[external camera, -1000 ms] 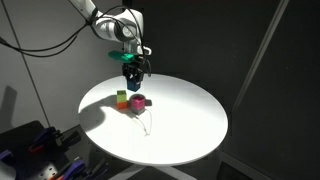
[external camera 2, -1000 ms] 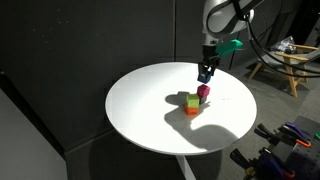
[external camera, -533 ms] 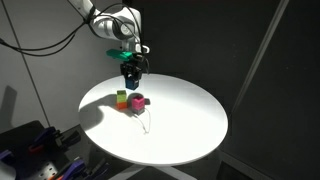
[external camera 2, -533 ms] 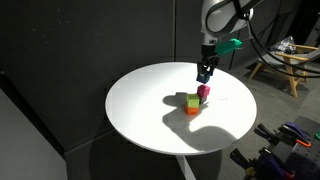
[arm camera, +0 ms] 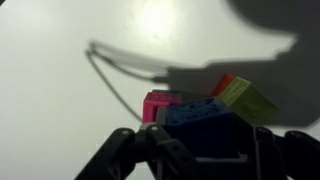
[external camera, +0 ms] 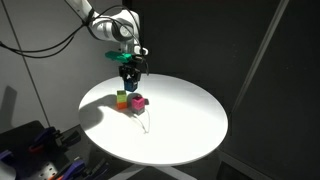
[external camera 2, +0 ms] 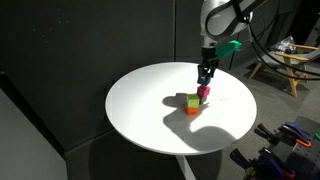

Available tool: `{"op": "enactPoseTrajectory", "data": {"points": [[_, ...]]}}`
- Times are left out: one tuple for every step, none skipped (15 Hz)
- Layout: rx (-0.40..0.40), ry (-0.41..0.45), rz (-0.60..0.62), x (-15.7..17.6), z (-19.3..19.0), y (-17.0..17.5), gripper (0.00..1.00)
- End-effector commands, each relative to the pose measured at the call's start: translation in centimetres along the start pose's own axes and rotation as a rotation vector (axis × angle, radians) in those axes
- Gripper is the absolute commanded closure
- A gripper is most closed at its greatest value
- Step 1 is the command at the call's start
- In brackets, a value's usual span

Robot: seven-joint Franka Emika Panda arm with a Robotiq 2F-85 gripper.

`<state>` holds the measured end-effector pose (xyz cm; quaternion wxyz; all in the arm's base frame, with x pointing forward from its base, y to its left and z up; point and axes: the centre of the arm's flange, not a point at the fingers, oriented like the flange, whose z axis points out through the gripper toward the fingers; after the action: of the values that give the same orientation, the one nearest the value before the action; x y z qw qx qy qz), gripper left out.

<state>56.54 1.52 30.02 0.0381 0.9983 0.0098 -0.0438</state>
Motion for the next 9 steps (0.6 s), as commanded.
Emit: {"op": "enactPoseTrajectory", "data": {"points": [[-0.024,-0.007,-0.016,-0.4,0.5,0.0,0.66],[-0.025,-0.009,-0.016,-0.4,0.8,0.1,0.66],[-0.024,-0.011,-0.013,-0.4,1.0,0.1,0.66],[-0.021,-0.013,-0.008,-0.4,1.1,0.3,0.66],[-0.018,-0.012,0.002,-0.3,1.2,0.5,0.66],[-0.015,-0.011,0.013,-0.2,1.3,0.7,0.66],[-0.011,-0.008,0.032,0.0,1.3,1.1,0.66],[-0.011,-0.003,0.052,0.2,1.3,1.4,0.66],[-0.009,0.001,0.074,0.4,1.3,1.8,0.66]]}}
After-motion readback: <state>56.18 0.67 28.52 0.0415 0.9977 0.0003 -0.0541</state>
